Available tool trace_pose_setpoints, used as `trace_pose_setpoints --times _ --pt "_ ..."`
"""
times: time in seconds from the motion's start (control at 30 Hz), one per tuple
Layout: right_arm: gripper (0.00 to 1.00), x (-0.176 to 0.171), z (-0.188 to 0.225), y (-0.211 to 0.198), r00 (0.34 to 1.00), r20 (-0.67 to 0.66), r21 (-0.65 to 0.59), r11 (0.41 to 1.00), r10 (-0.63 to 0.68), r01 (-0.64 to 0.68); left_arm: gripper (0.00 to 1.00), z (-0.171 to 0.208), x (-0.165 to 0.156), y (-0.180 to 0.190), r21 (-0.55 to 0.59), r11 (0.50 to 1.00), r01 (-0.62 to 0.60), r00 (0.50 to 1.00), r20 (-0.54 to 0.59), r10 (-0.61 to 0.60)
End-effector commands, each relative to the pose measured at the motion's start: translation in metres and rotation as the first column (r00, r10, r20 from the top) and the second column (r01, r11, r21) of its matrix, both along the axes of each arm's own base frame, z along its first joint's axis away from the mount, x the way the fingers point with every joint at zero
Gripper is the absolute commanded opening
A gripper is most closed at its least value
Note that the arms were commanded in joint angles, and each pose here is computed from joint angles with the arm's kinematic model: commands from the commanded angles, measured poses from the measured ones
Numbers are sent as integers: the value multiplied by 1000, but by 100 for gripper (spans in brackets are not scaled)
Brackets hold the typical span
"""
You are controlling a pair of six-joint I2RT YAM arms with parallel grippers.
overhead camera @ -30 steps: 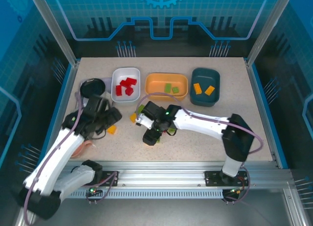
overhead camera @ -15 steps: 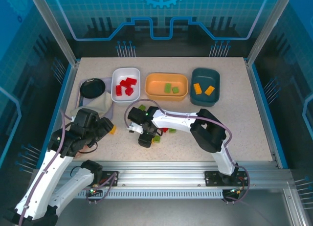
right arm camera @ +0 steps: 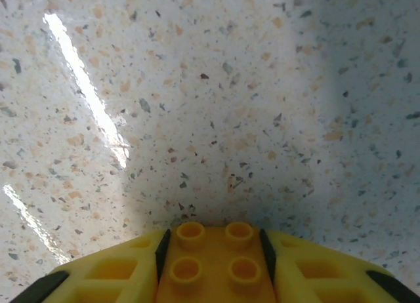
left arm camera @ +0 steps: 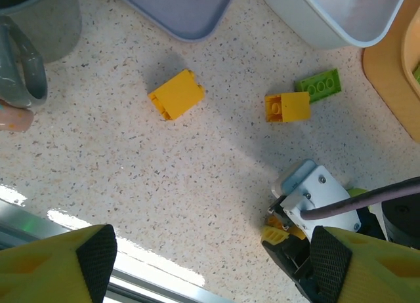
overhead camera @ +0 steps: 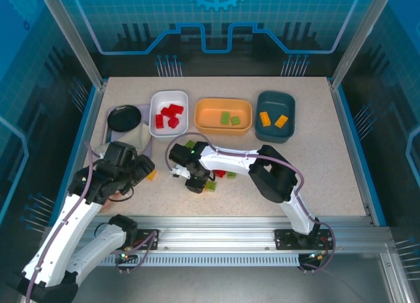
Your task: Sort the legos into containers by color
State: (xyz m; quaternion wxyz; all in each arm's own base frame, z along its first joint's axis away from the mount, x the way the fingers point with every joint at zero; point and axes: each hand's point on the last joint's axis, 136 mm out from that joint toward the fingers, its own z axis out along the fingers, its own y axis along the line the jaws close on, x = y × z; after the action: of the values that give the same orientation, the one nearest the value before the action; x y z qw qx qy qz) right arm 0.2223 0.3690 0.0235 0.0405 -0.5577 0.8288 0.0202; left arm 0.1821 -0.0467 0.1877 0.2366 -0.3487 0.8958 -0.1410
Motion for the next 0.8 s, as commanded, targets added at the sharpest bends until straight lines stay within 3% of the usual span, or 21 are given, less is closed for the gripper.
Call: trace_pose_setpoints --times 0.0,0.1,0.2,0.3,0.37,0.47,0.57,0.77 --pt "36 33 52 -7 991 39 102 987 -127 122 81 9 19 -21 -58 994 89 995 60 -86" --pt "35 81 89 -37 948 67 198 935 -311 293 80 19 43 -49 -120 974 192 976 122 -178" --pt "35 133 117 -91 844 79 281 824 -531 492 80 23 65 -75 -157 949 275 957 143 -254" --pt "35 175 125 -159 694 78 300 681 -716 668 80 27 85 -102 -176 921 348 933 165 -321" --pt "35 198 123 -214 560 86 274 560 -824 782 80 30 97 -121 -186 899 396 913 183 -364" --pt "35 219 112 -267 421 79 248 427 -903 870 81 33 115 -148 -185 873 451 888 192 -419" --pt "35 235 93 -295 348 60 208 353 -936 912 80 34 128 -170 -184 853 488 869 189 -457" --pt "36 246 53 -314 293 73 97 300 -953 949 81 29 143 -195 -185 836 517 855 166 -492"
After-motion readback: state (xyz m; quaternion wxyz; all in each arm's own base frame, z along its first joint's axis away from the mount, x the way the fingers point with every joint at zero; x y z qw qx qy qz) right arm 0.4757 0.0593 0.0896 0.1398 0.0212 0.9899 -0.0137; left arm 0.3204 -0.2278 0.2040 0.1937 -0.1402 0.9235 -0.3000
